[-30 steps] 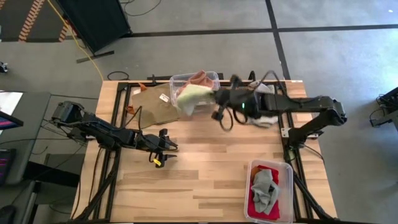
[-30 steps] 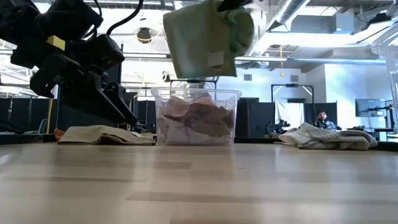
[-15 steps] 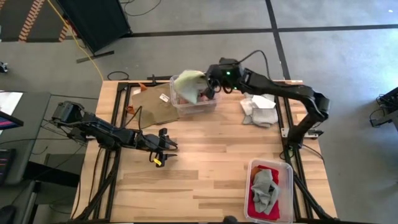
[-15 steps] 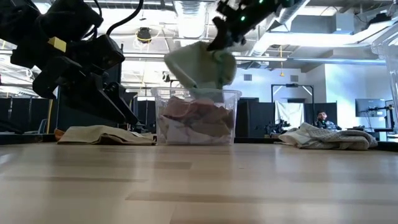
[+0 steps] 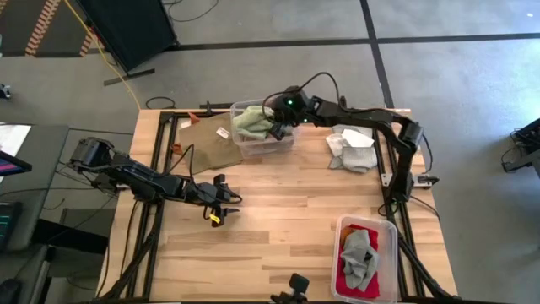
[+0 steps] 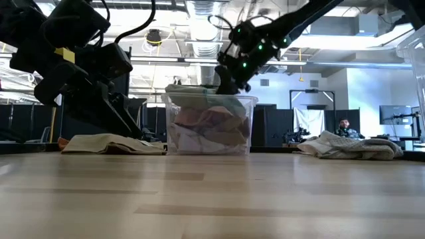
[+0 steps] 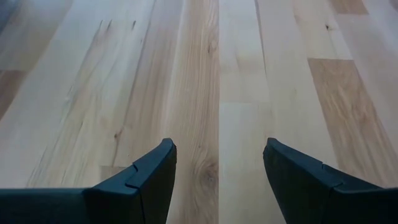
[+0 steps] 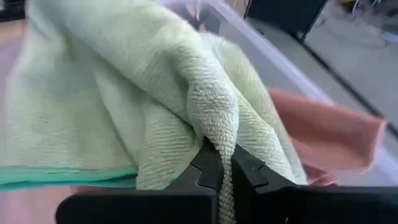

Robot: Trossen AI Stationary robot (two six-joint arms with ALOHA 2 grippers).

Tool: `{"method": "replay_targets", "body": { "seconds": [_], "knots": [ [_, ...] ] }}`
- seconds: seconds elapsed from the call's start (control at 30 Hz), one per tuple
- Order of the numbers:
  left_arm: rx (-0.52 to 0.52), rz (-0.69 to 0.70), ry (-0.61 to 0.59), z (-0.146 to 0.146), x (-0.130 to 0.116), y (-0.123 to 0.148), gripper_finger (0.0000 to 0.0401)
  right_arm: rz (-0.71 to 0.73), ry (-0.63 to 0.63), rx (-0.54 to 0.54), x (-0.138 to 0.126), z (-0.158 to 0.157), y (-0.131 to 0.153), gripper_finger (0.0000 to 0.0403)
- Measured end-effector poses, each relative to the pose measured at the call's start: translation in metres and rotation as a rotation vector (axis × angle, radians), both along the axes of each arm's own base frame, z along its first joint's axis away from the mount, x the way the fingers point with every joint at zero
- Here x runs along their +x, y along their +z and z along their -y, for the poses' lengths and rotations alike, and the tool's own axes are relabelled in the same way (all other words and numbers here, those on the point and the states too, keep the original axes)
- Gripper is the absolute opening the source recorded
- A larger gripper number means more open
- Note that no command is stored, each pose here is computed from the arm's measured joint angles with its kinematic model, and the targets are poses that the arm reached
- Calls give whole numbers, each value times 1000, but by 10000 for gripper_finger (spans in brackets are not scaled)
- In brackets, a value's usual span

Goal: Sort towels by color in basket
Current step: Put the green towel into the top transparent bin, then put the brown towel into the top transparent bin

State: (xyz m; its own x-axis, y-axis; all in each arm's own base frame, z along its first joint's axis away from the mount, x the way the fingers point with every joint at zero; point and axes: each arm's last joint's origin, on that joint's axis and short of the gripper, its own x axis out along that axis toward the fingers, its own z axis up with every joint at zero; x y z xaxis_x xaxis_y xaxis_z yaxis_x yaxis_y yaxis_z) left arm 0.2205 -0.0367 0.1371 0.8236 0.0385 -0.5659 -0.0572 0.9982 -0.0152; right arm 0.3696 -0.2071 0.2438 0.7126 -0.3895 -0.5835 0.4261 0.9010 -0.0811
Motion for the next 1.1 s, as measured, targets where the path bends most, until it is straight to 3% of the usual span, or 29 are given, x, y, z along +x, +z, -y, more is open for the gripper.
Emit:
{"method": "replay_targets", "body": {
  "seconds": [0.17, 0.3, 0.53, 0.73, 0.87, 1.1],
  "knots": [
    [-13, 1, 9, 0, 0, 0, 231, 13, 1, 109, -2, 9, -12, 40],
    [-12, -2, 9, 0, 1, 1, 231, 24, 8, 127, -4, 7, -8, 55],
    [78, -105, 18, 0, 5, 24, 231, 89, 58, 65, -9, -11, 28, 138],
    [305, -211, 194, -11, -10, 62, 231, 184, 106, 5, -22, -35, 72, 231],
    [443, -208, 331, -20, -27, 80, 231, 241, 151, -22, -33, -58, 101, 259],
    [382, -214, 466, -46, -44, 90, 231, 273, 272, -27, -57, -111, 138, 263]
  ]
}}
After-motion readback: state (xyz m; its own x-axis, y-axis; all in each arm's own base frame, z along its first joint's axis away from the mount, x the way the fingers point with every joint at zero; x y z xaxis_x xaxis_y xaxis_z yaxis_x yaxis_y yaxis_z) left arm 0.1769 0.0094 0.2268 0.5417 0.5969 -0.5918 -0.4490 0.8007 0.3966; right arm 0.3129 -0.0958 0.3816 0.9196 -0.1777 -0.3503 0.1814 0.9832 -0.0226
